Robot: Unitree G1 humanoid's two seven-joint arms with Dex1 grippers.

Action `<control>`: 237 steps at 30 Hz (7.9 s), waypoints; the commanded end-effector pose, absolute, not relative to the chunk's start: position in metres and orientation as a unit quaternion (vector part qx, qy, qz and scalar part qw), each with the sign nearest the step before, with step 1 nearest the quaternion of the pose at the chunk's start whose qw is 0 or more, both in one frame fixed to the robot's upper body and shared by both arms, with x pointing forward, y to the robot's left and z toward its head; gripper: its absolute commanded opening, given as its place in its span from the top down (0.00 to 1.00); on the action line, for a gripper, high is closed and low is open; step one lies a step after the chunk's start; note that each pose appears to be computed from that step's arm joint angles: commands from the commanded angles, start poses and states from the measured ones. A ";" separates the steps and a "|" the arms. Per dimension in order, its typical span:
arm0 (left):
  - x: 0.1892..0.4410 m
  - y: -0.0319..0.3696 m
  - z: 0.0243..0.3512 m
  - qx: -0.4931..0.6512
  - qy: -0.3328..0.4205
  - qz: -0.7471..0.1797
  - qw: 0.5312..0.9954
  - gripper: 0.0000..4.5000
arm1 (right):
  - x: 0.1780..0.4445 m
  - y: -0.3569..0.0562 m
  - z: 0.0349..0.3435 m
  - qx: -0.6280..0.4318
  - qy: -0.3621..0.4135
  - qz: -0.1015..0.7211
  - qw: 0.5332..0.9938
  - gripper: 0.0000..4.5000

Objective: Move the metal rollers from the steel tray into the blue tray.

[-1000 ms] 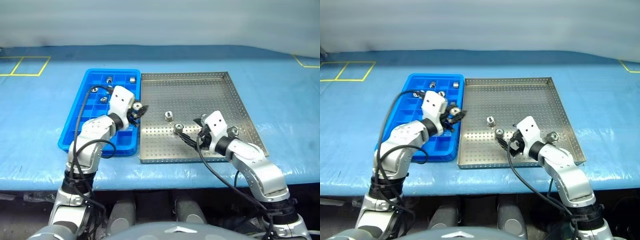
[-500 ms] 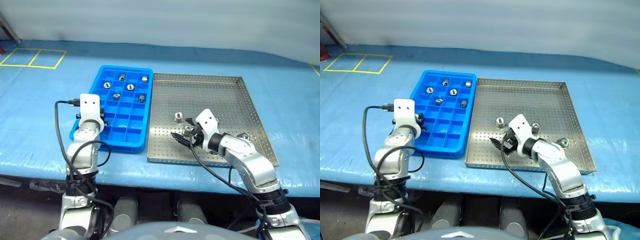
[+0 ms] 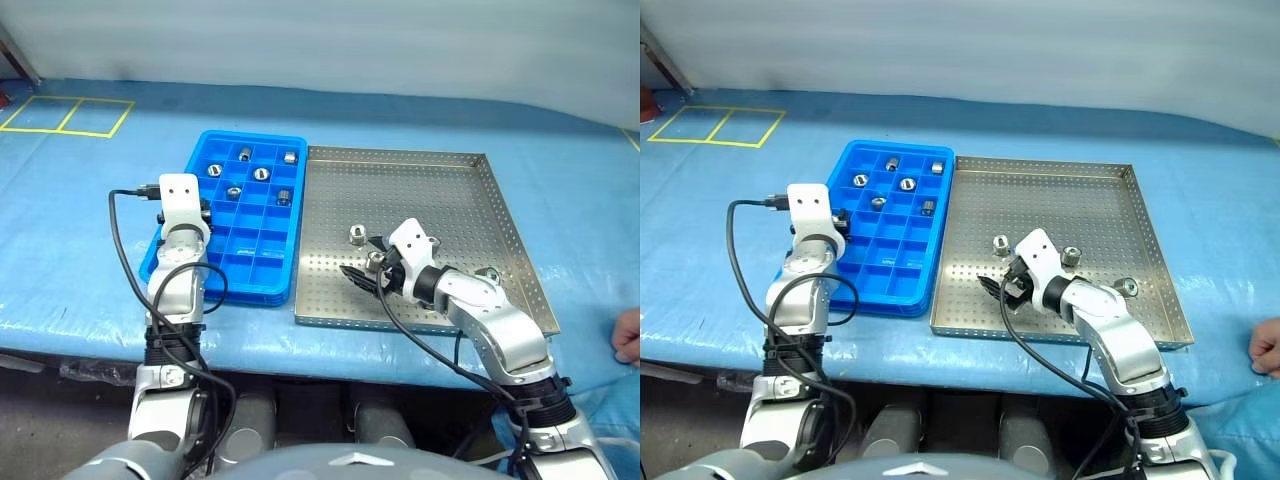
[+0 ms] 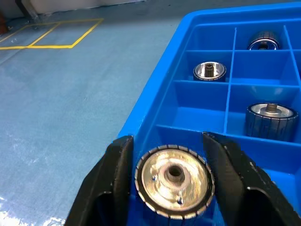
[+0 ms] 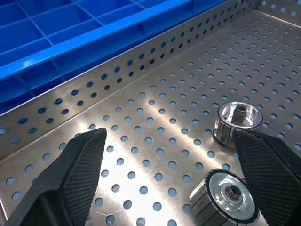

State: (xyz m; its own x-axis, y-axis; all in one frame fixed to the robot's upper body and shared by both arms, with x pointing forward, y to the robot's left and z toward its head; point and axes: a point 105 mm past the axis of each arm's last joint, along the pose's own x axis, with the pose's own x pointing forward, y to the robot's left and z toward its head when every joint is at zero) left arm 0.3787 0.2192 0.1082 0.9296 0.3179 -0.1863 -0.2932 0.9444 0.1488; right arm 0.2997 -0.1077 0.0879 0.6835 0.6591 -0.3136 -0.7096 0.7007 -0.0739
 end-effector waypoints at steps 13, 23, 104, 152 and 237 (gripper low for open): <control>0.354 0.032 0.140 0.024 0.021 -0.330 0.944 0.10 | 0.295 -0.125 0.100 -0.124 0.107 0.334 0.928 0.00; 0.382 0.007 0.091 0.106 0.102 -0.341 0.929 0.10 | 0.285 -0.133 0.098 -0.119 0.109 0.302 0.940 0.00; 0.342 -0.119 0.117 0.103 0.058 -0.604 0.788 0.10 | 0.230 -0.162 0.088 -0.212 0.191 0.218 0.933 0.00; 0.350 0.000 0.089 0.098 0.116 -0.448 0.881 0.59 | 0.269 -0.156 0.109 -0.228 0.132 0.207 0.942 0.00; 0.341 0.027 0.105 0.084 0.099 -0.413 0.901 0.13 | 0.283 -0.170 0.100 -0.170 0.160 0.167 0.958 0.00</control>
State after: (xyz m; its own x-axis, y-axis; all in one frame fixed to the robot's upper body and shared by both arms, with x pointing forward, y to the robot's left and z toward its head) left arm 0.3384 0.0307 0.0952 0.6336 -0.7208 -0.2809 0.7572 0.6523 0.0343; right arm 0.2826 -0.1698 0.0863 0.8706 0.2677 -0.4127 -0.3904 0.8865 -0.2485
